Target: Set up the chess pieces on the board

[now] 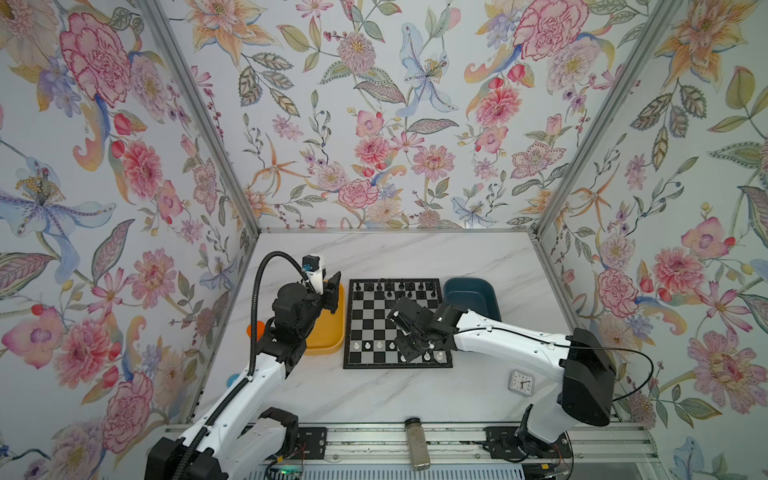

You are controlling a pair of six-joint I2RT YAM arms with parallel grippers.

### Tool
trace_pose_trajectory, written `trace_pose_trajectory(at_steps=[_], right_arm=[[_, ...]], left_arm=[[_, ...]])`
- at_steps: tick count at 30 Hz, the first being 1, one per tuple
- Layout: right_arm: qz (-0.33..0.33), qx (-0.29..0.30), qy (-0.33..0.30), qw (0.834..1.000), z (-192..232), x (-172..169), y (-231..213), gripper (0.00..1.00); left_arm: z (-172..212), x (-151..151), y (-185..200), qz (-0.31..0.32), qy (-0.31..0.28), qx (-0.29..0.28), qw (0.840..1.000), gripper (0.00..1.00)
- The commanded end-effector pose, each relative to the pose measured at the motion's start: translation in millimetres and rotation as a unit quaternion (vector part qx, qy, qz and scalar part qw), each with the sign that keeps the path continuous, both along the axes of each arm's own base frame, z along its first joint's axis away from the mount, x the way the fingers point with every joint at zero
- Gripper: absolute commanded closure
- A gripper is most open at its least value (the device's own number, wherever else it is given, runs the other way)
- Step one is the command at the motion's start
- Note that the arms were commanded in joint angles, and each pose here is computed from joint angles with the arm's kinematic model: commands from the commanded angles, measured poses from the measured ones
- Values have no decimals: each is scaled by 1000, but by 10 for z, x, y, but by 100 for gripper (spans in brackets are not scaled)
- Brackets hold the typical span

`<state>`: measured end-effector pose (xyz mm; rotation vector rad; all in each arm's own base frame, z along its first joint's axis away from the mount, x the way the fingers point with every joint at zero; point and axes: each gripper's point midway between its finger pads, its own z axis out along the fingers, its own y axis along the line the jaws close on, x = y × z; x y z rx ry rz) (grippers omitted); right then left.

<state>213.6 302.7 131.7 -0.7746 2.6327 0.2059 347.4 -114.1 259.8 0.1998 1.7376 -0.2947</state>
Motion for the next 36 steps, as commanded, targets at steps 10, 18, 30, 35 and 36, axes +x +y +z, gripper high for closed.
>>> trace_pose_trajectory(at_steps=[10,18,30,35,36], right_arm=[[-144,-34,-44,988,364,940,-1427,60],[-190,-32,-2,981,-1,1192,-1840,60],[-218,-26,44,975,-487,1402,-2012,59],[-221,-20,50,974,-569,1459,-2006,59],[-220,-19,49,974,-576,1468,-1997,59]], left_arm=[[8,73,94,17,-7,9,1000,54],[51,147,92,16,-19,6,1000,54],[24,204,118,19,-19,7,1000,54],[22,207,130,21,-19,7,1000,54],[20,206,135,21,-19,8,1000,54]])
